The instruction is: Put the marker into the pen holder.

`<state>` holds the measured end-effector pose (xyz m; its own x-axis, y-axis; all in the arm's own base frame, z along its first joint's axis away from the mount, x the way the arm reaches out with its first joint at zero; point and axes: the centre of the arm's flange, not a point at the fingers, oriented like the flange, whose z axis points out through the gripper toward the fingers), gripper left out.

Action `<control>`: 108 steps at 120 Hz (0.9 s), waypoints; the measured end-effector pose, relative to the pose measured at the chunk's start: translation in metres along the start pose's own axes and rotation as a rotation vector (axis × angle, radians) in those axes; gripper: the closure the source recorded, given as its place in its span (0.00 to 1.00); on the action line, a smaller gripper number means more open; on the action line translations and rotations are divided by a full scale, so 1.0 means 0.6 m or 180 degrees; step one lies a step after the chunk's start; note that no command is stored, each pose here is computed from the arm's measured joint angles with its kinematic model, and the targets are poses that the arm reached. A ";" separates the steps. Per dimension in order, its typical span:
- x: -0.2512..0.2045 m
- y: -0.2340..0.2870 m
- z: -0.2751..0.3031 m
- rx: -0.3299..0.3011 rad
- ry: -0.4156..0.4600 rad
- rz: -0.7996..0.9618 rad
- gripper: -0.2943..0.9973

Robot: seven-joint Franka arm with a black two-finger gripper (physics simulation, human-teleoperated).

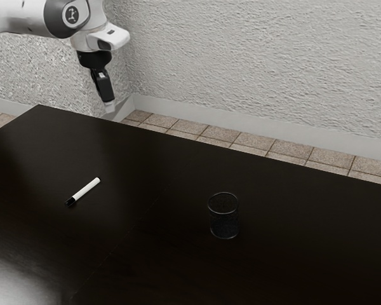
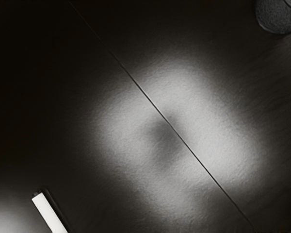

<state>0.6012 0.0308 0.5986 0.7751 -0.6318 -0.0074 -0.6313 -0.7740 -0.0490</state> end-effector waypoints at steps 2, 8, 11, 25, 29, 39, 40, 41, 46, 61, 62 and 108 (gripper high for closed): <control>0.000 0.000 0.000 0.0000 0.0000 0.0006 0.23; 0.000 0.000 0.000 0.0000 -0.0002 0.0025 0.23; 0.001 0.001 0.000 0.0001 -0.0002 0.0036 0.23; 0.002 -0.003 0.012 -0.0003 -0.0035 0.0036 0.23; 0.000 -0.009 0.028 -0.0021 -0.0069 -0.0039 0.23; -0.006 -0.034 0.073 -0.0066 -0.0140 -0.0277 0.23; -0.007 -0.037 0.075 -0.0067 -0.0143 -0.0302 0.23; -0.008 -0.040 0.077 -0.0066 -0.0144 -0.0325 0.23; -0.011 -0.048 0.081 -0.0059 -0.0131 -0.0428 0.23; -0.035 -0.067 0.099 -0.0047 -0.0120 -0.0709 0.23; -0.038 -0.066 0.108 -0.0053 -0.0126 -0.0729 0.23; -0.069 -0.176 0.276 0.0130 0.0046 -0.1793 0.31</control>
<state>0.6401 0.1456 0.4385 0.9915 -0.1223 0.0448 -0.1185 -0.9897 -0.0799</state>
